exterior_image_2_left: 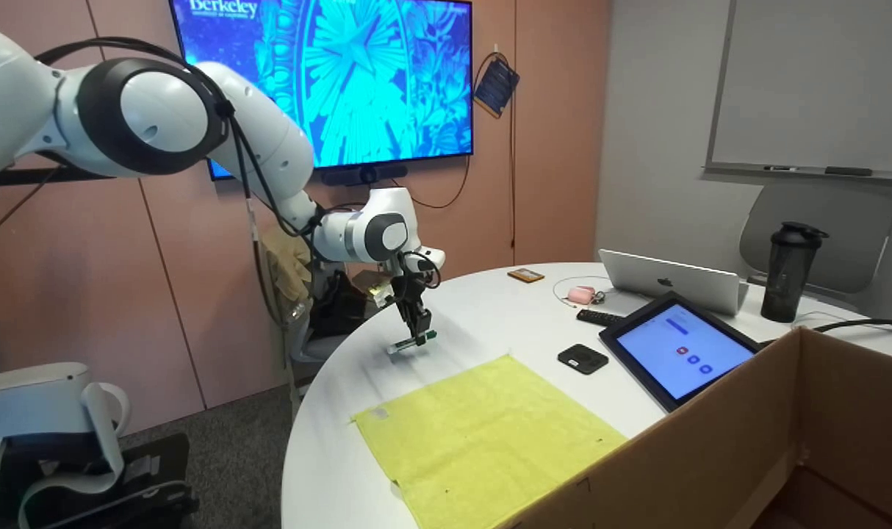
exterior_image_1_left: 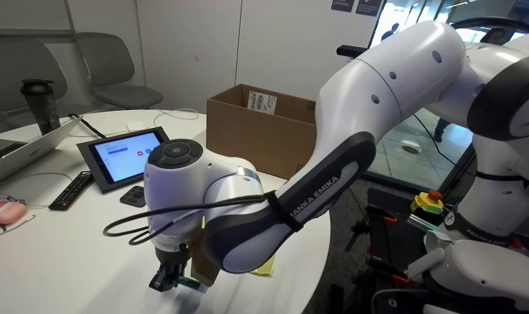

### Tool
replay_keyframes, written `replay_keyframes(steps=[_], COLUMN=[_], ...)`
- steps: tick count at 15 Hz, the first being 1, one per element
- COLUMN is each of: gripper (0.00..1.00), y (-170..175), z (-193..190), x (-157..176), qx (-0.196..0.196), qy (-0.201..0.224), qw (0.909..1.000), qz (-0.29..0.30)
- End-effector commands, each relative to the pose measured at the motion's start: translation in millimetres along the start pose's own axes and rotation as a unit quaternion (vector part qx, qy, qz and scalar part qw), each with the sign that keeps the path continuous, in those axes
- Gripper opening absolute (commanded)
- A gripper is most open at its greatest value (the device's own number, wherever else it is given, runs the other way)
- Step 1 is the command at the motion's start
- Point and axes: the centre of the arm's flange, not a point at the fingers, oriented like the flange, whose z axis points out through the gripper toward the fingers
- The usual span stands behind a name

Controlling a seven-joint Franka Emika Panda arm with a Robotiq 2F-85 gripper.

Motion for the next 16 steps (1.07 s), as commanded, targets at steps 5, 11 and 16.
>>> replay_keyframes(steps=[5, 11, 16], gripper=[0.07, 0.07, 0.07], y=[86, 152, 204], z=[-35, -13, 8], x=[-24, -26, -8], qx=[-0.024, -0.042, -0.058], qy=[0.009, 0.032, 0.041], qw=[0.999, 0.9962, 0.9927], qz=[0.035, 0.069, 0.098])
